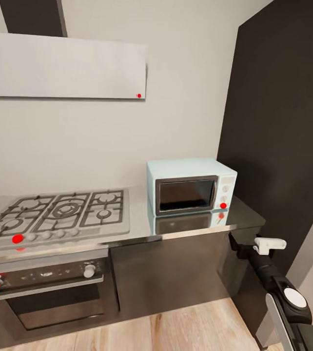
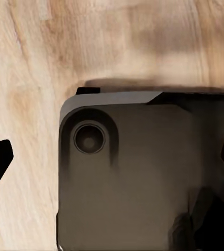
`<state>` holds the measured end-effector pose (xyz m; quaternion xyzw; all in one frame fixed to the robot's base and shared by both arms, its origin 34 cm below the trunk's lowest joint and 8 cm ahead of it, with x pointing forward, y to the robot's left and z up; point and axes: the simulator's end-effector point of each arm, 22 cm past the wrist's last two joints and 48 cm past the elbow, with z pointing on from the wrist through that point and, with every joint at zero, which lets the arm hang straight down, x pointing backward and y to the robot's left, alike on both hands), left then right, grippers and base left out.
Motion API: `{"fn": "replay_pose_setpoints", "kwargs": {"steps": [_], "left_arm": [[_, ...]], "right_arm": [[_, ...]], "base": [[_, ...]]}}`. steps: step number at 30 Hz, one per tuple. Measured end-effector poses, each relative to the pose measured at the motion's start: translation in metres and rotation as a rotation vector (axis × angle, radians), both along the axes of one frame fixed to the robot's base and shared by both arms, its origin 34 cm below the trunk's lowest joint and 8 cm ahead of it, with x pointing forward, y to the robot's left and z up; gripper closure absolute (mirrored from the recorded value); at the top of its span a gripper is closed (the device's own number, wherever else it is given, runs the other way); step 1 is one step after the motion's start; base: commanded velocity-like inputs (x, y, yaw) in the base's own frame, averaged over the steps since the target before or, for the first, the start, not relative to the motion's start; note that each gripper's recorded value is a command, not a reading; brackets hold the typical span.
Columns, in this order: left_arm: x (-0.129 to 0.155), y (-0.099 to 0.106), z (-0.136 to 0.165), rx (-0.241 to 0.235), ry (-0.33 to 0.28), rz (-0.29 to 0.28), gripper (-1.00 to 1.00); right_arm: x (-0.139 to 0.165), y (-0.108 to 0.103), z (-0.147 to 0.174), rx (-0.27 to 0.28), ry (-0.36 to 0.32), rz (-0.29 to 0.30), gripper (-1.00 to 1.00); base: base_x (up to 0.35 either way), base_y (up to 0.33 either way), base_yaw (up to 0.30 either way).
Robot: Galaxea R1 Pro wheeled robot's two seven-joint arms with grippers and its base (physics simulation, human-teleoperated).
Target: In the kitchen, take the popcorn bag from the countertop, put it into the microwave, and heat it until the popcorn is cooked so the cooked popcorn ends up inside the bag.
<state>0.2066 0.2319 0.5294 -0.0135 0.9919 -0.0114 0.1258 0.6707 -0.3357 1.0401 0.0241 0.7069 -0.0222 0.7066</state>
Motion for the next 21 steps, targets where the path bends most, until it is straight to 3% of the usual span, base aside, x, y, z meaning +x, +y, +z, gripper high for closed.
{"fn": "replay_pose_setpoints", "kwargs": {"steps": [4, 8, 12, 21], "left_arm": [[0.000, 0.000, 0.000, 0.000, -0.002, 0.002, -1.00], [0.000, 0.002, 0.000, 0.002, -0.001, 0.004, -1.00], [-0.001, 0.003, 0.000, 0.004, 0.000, 0.004, -1.00], [-0.002, 0.001, 0.000, 0.001, 0.004, 0.003, -1.00]], "right_arm": [[0.000, 0.002, 0.000, -0.005, 0.001, 0.006, -1.00], [0.002, 0.021, -0.001, -0.013, 0.005, 0.050, -1.00], [0.002, 0.026, -0.002, -0.013, 0.005, 0.061, -1.00], [0.002, 0.023, -0.002, -0.014, 0.005, 0.055, -1.00]], "base": [[0.093, -0.031, 0.169], [0.279, -0.002, 0.289], [0.289, 0.000, 0.282], [0.174, -0.159, 0.026]]}}
